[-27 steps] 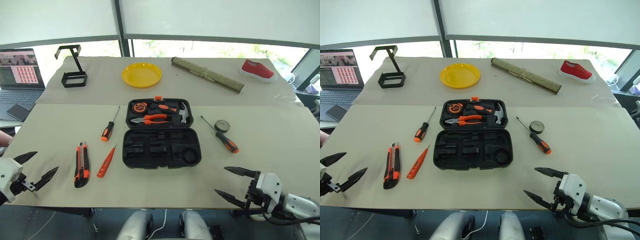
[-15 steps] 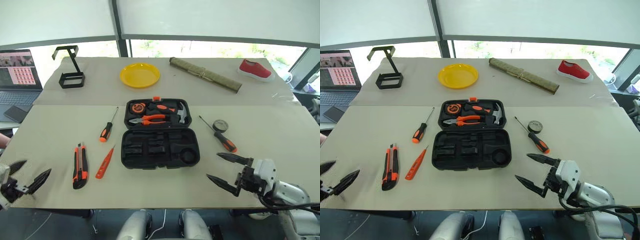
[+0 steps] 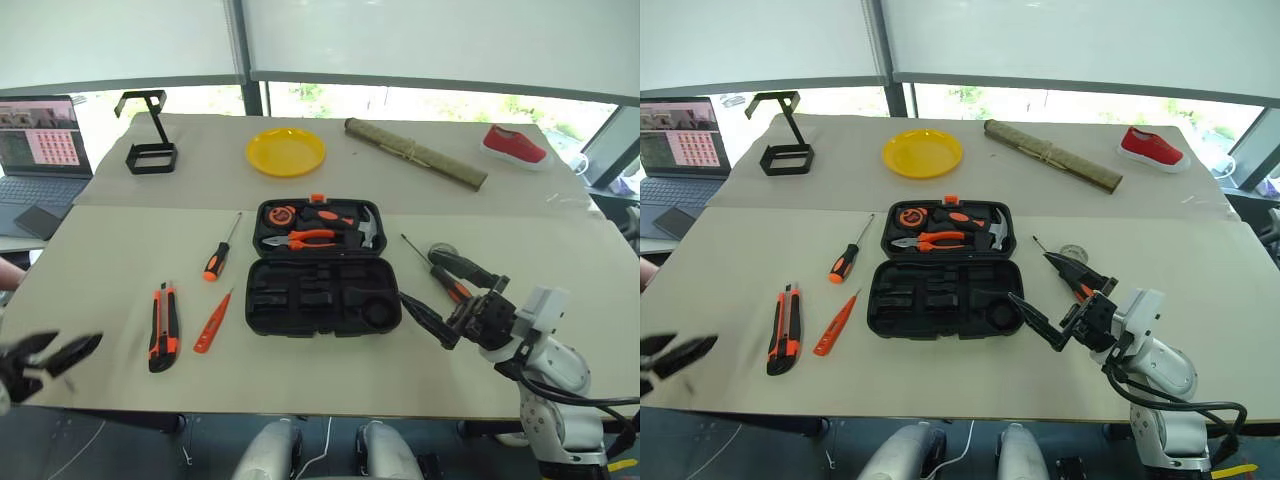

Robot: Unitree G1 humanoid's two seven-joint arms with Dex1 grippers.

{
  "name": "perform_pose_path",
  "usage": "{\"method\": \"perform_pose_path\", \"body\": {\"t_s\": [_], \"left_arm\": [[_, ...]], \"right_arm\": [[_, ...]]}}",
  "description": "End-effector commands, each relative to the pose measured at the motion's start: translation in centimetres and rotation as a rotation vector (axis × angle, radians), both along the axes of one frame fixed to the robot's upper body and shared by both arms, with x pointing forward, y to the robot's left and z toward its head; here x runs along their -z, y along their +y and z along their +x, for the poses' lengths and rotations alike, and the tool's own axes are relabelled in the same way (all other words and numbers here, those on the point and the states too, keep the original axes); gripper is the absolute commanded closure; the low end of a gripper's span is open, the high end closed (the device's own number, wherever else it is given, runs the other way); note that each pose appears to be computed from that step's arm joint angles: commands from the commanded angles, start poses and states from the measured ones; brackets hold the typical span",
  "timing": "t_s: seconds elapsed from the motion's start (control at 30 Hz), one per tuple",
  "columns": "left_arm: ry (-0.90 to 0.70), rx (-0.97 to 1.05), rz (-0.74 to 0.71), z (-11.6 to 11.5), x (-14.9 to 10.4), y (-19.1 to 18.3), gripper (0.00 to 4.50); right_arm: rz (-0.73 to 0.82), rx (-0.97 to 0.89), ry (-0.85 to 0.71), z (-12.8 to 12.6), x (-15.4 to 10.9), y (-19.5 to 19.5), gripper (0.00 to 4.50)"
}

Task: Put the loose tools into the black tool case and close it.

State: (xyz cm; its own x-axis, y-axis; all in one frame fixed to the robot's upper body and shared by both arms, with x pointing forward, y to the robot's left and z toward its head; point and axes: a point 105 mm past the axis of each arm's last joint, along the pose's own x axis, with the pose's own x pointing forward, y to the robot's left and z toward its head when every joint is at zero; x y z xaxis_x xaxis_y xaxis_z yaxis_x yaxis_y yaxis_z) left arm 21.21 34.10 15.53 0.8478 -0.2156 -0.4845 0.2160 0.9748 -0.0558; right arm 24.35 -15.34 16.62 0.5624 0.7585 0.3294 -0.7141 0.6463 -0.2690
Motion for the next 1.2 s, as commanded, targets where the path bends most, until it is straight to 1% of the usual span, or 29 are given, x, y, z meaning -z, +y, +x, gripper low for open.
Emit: {"method": "perform_pose_path", "body": {"t_s": [0.03, 0.23, 0.3, 0.4, 0.6, 0.67, 0.7, 0.8, 0.83, 0.9, 0.93, 0.97, 1.03, 1.07, 1.13, 1.2], "left_arm": [[0.053, 0.023, 0.032, 3.4, 0.4, -2.0, 0.03], [0.051, 0.056, 0.030, 10.0, 1.0, -5.7, 0.03], [0.042, 0.071, 0.039, 11.7, 1.3, -6.6, 0.03], [0.044, 0.081, 0.044, 13.4, 2.2, -7.3, 0.03], [0.050, 0.086, 0.031, 15.5, 3.7, -8.2, 0.03], [0.046, 0.094, 0.029, 16.1, 3.9, -8.5, 0.57], [0.044, 0.100, 0.022, 16.2, 4.0, -8.7, 0.70], [0.041, 0.123, 0.024, 16.3, 4.1, -8.8, 1.89], [0.039, 0.126, 0.021, 16.3, 4.0, -8.6, 2.22], [0.013, 0.140, 0.010, 16.2, 3.3, -8.0, 2.96], [0.008, 0.152, -0.003, 16.0, 2.9, -7.7, 3.44], [0.018, 0.159, -0.025, 15.8, 2.6, -7.4, 3.68], [-0.024, 0.220, -0.032, 15.6, 0.9, -7.1, 3.71], [-0.060, 0.243, -0.018, 15.7, -0.2, -6.9, 3.71], [-0.112, 0.281, 0.014, 15.8, -1.5, -6.7, 3.71], [-0.221, 0.448, 0.093, 15.3, -3.7, -8.0, 3.71]], "right_arm": [[0.001, -0.007, -0.038, -0.4, -0.7, 0.6, 0.04], [0.000, -0.008, -0.046, 0.1, -0.7, 1.4, 0.04], [-0.005, -0.001, -0.045, 0.2, -0.7, 1.5, 0.04], [0.001, 0.033, -0.039, 0.2, -0.5, 1.2, 0.04], [-0.003, 0.047, -0.036, 0.0, -0.2, 1.3, 0.04], [-0.002, 0.045, -0.037, 0.0, -0.3, 1.3, 0.00], [-0.004, 0.042, -0.039, 0.0, -0.3, 1.4, 0.00], [-0.005, 0.037, -0.037, -0.2, -0.3, 1.3, 0.00], [-0.005, 0.038, -0.033, -0.3, -0.3, 1.2, 0.00], [-0.009, 0.037, -0.028, -0.5, -0.2, 1.2, 0.00], [-0.010, 0.036, -0.026, -0.5, -0.2, 1.2, 0.00], [-0.011, 0.035, -0.026, -0.5, -0.2, 1.2, 0.00], [-0.010, 0.031, -0.029, -0.5, -0.5, 1.1, 0.00], [-0.011, 0.029, -0.030, -0.5, -0.6, 1.0, 0.00], [-0.012, 0.029, -0.031, -0.5, -0.8, 0.8, 0.00], [-0.020, 0.031, -0.021, -0.7, -0.8, 0.6, 0.00]]}}
